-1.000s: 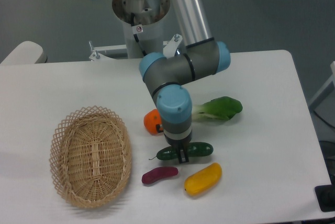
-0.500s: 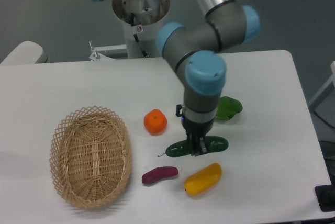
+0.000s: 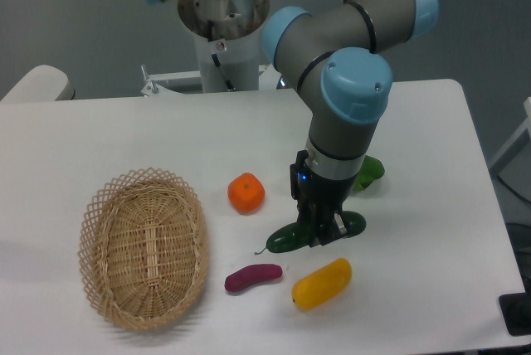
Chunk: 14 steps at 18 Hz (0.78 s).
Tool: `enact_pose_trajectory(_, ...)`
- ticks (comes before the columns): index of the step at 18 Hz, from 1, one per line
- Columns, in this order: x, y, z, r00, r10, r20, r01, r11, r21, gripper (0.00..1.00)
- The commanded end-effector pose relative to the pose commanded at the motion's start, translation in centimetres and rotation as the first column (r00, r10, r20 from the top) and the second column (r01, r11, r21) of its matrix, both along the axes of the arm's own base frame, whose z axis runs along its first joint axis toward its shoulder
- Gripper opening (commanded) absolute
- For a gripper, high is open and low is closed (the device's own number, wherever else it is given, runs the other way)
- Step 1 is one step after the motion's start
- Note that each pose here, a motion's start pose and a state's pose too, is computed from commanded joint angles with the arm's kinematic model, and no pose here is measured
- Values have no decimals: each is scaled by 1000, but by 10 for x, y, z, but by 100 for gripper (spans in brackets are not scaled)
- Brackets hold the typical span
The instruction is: Pick up the cucumber from the table
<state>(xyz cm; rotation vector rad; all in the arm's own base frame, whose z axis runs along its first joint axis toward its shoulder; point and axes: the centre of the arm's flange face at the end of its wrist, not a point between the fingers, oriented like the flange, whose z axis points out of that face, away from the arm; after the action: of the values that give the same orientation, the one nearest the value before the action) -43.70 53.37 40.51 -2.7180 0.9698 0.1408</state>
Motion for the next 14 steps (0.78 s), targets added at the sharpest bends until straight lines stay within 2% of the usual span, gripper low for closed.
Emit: enact_pose_trajectory(14,-1,-1,8,1000,3,-13,-3,1000,10,25)
